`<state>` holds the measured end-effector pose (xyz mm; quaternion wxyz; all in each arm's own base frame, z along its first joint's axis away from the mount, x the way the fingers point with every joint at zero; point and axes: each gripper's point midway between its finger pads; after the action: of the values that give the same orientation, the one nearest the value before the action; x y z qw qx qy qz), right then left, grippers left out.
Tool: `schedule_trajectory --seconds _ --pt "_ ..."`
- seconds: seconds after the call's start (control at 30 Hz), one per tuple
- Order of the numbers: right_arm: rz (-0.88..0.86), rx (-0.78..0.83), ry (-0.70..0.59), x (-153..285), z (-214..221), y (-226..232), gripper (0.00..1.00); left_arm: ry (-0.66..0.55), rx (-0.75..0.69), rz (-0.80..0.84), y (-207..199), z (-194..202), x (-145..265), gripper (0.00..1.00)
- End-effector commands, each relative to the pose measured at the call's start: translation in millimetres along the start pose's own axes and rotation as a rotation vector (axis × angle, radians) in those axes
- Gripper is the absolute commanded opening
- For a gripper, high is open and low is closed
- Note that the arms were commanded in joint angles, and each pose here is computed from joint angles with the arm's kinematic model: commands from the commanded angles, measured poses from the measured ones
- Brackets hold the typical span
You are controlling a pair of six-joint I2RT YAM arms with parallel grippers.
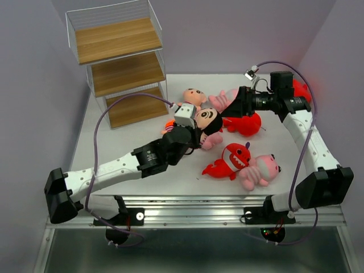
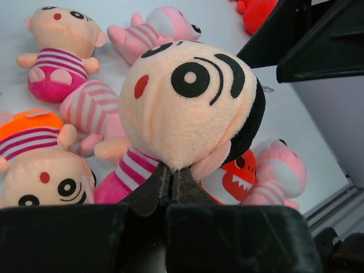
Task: Place and organize the stuffed toys onto the shelf
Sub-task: Pass the stuffed toy from the left arm to the right
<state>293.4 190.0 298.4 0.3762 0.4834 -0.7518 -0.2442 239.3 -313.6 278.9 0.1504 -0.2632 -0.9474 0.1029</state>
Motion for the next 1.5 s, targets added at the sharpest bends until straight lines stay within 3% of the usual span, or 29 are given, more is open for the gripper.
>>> schedule_trajectory --seconds 0.0,0.17,0.6,0.7,0.73,0.83,0.93,1.0,1.07,1.17,1.2,1.23,1.3,1.33,1.47 --pt "0.022 -0.162 -0.233 14 -48 38 1.00 -0.199 0.030 -0.200 -1 -50 -9 0.00" --pt "0.081 -0.186 -0.342 23 -58 47 1.00 -0.213 -0.003 -0.172 -29 -50 -16 0.00" --pt "0.132 -0.286 -0.222 -5 -11 24 0.98 -0.242 -0.014 -0.128 -68 -55 -29 0.00" --pt "0.109 -0.284 -0.196 -11 -4 25 0.88 -0.236 -0.023 -0.111 -75 -52 -33 0.00" --pt "0.075 -0.279 -0.178 -13 0 27 0.76 -0.238 -0.023 -0.106 -78 -53 -33 0.00" --pt "0.022 -0.277 -0.132 -19 8 31 0.57 -0.238 -0.022 -0.091 -83 -53 -35 0.00" --pt "-0.014 -0.285 -0.096 -24 15 29 0.20 -0.238 -0.017 -0.075 -86 -51 -36 0.00" --pt "-0.029 -0.276 -0.083 -25 18 29 0.08 -0.238 -0.015 -0.066 -86 -50 -35 0.00" --pt "-0.058 -0.243 -0.075 -25 18 33 0.01 -0.234 -0.007 -0.046 -87 -48 -34 0.00" --pt "-0.116 -0.143 -0.054 -23 20 41 0.01 -0.228 0.011 0.017 -92 -46 -27 0.00" --pt "-0.130 -0.109 -0.048 -23 21 43 0.01 -0.218 0.012 0.031 -91 -43 -26 0.02" --pt "-0.145 -0.081 -0.039 -22 22 45 0.01 -0.208 0.016 0.051 -92 -41 -24 0.13" --pt "-0.179 0.005 -0.026 -21 25 48 0.01 -0.186 0.048 0.146 -102 -44 -14 0.37" --pt "-0.183 0.022 -0.029 -19 25 47 0.01 -0.177 0.060 0.185 -104 -44 -10 0.57" --pt "-0.216 0.145 -0.034 -12 27 45 0.01 -0.125 0.148 0.396 -102 -38 14 0.83"
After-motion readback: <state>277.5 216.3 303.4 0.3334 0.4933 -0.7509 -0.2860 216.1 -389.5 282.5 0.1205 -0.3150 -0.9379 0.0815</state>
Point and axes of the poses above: each gripper's point midway between its finger pads, its own x axis back along the fingers, its own y axis along the line the jaws close on, z = x × y, and after that the axes turned 6 degrees about -x, right-handed
